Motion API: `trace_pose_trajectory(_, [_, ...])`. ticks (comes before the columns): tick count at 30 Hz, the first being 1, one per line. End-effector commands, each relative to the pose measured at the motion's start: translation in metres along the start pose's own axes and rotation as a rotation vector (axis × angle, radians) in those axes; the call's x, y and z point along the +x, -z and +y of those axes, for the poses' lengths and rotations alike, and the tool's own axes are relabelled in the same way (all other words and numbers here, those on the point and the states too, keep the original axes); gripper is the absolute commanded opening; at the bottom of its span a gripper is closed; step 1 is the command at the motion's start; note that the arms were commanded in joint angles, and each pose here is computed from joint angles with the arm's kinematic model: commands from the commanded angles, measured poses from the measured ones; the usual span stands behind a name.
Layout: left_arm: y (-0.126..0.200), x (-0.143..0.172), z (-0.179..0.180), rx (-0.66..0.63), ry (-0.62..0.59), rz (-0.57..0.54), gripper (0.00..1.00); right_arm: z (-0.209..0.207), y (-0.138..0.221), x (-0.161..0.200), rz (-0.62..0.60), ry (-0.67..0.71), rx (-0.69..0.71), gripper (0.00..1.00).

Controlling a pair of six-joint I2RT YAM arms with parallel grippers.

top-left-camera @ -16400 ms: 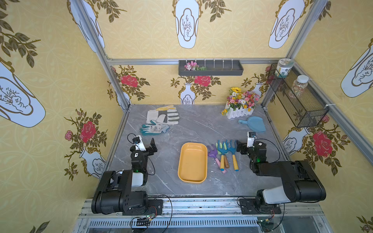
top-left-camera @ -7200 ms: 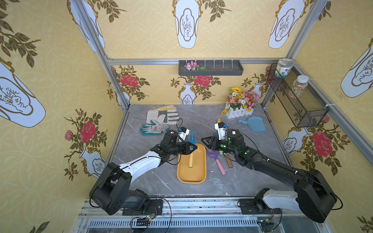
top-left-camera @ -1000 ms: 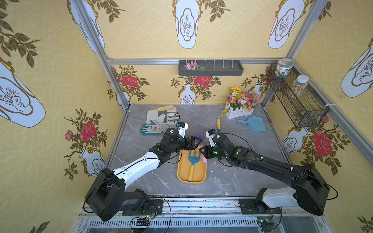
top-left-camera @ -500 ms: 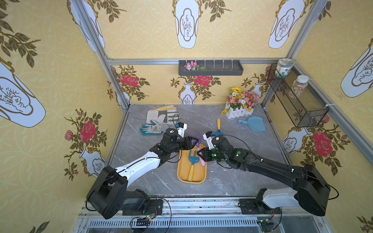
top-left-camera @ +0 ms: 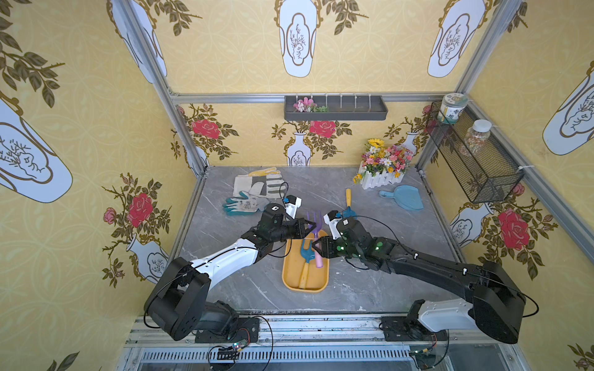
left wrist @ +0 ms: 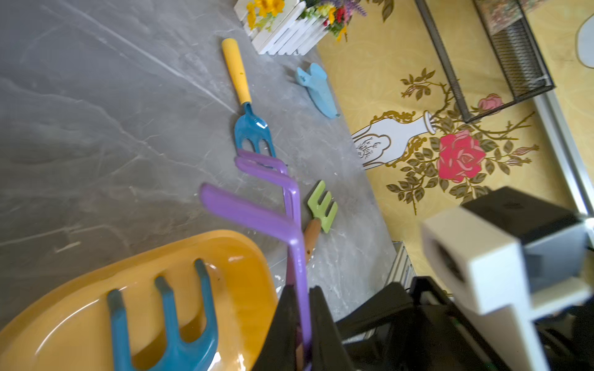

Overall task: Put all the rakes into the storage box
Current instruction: Place the rake in the storage box.

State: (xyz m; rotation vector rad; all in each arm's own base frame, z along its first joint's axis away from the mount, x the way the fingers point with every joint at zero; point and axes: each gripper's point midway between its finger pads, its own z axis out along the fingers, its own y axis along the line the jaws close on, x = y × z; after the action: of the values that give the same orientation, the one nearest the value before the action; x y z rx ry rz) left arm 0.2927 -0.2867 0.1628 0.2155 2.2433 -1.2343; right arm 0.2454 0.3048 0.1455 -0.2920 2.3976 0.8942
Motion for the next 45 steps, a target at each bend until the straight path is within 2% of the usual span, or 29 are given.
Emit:
trace_pose_trajectory(1, [0.004, 0.016, -0.001, 0.023, -0.033, 0.067, 0.0, -0.005, 0.003, -0.016, -0.081, -0.02, 0.039, 0.55])
trace_pose_trajectory(7, [0.007, 0.051, 0.0, 0.064, -0.044, 0.221, 0.0, -0.026, 0.007, -0.019, -0.108, -0.028, 0.145, 0.55])
trace_pose_trajectory(10, [0.012, 0.068, 0.007, 0.043, -0.038, 0.276, 0.0, -0.034, 0.01, -0.016, -0.107, -0.037, 0.167, 0.55])
trace_pose_trajectory(23, [-0.009, 0.059, 0.018, 0.024, -0.03, 0.239, 0.0, -0.044, 0.015, -0.009, -0.126, -0.067, 0.176, 0.55])
trace_pose_trajectory(29, [-0.02, 0.064, 0.022, 0.037, -0.004, 0.278, 0.0, -0.046, 0.015, -0.008, -0.123, -0.066, 0.186, 0.54])
trace_pose_trajectory(30, [-0.021, 0.065, 0.022, 0.039, -0.001, 0.284, 0.04, -0.048, 0.014, -0.008, -0.121, -0.068, 0.194, 0.55])
trace_pose_trajectory(31, [-0.022, 0.066, 0.023, 0.039, 0.003, 0.289, 0.15, -0.048, 0.014, -0.008, -0.121, -0.069, 0.197, 0.55])
trace_pose_trajectory(34, [-0.023, 0.07, 0.025, 0.028, 0.009, 0.311, 0.34, -0.053, 0.015, -0.007, -0.121, -0.081, 0.223, 0.54])
trace_pose_trajectory(37, [-0.022, 0.071, 0.026, 0.017, 0.006, 0.317, 0.45, -0.062, 0.015, -0.002, -0.112, -0.095, 0.267, 0.55])
trace_pose_trajectory(40, [-0.02, 0.072, 0.025, 0.013, 0.003, 0.321, 0.54, -0.069, 0.018, -0.001, -0.109, -0.101, 0.303, 0.55])
trace_pose_trajectory(45, [-0.018, 0.068, 0.022, 0.007, -0.008, 0.31, 0.58, -0.09, 0.027, 0.003, -0.116, -0.136, 0.419, 0.56])
